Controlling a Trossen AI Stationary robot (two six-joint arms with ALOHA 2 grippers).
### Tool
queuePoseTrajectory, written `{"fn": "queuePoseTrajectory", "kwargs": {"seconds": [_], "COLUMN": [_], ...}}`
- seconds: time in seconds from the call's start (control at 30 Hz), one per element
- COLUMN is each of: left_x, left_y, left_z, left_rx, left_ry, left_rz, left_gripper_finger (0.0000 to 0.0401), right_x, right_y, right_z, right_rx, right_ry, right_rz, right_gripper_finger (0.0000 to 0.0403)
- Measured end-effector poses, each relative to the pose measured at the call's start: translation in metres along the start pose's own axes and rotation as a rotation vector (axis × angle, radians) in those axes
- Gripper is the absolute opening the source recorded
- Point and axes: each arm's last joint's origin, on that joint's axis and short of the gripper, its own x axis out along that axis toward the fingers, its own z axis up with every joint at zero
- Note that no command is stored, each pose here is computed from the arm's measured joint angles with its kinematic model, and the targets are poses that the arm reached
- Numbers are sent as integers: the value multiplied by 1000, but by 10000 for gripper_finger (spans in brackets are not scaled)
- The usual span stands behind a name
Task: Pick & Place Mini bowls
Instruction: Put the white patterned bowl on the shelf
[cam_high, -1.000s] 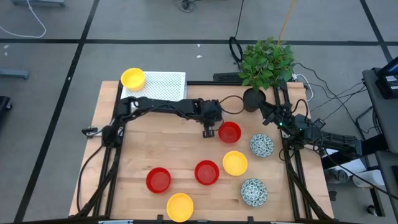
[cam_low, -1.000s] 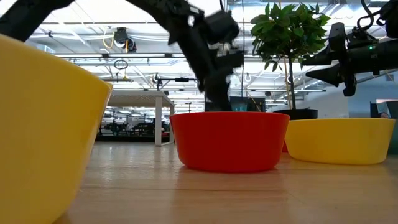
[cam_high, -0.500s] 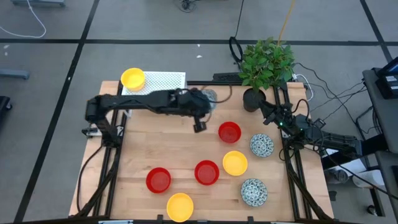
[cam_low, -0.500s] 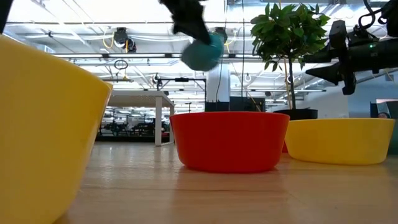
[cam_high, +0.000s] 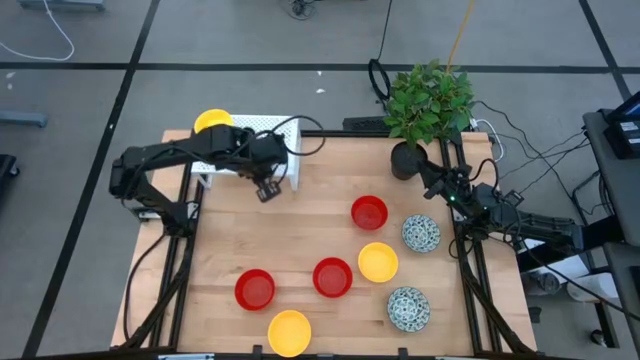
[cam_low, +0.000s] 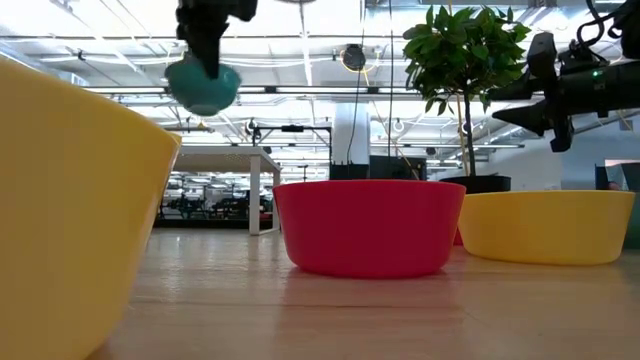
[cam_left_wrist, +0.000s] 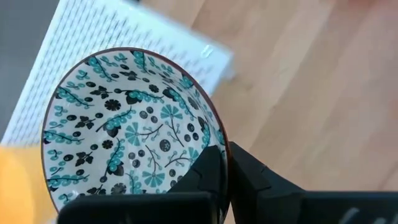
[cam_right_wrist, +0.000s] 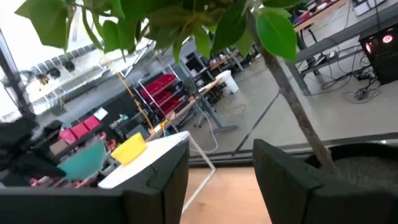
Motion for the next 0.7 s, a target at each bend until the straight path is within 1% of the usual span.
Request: {"fn": "queuePoseTrajectory", "kwargs": {"seconds": [0.07,0.13,0.23,0.37,0.47,0.6,0.7], "left_x": [3,8,21,40,53,61,63], "left_y": [8,13,20,25,25,27,27], "left_z": [-2,-3,-6,-11,-16,-18,-16], "left_rx": [-12,-27,-45,-71,-80,-83,-81], "left_ry": [47,64,116,168,215,215,191], "left_rz": [20,33,52,62,66,96,109], "left_gripper_finger": [10,17,25,10,11,32,35], "right_x": [0,0,0,0,0,0,0], "right_y": [1,1,1,1,1,1,1], "right_z": [0,1,1,1,1,1,1], "right_rx": [10,17,17,17,17,17,17], "right_ry": [-4,-12,-11,-11,-11,-11,-11], "right_rz": [4,10,10,10,10,10,10], "right_gripper_finger": [165,165,165,165,165,165,165]}}
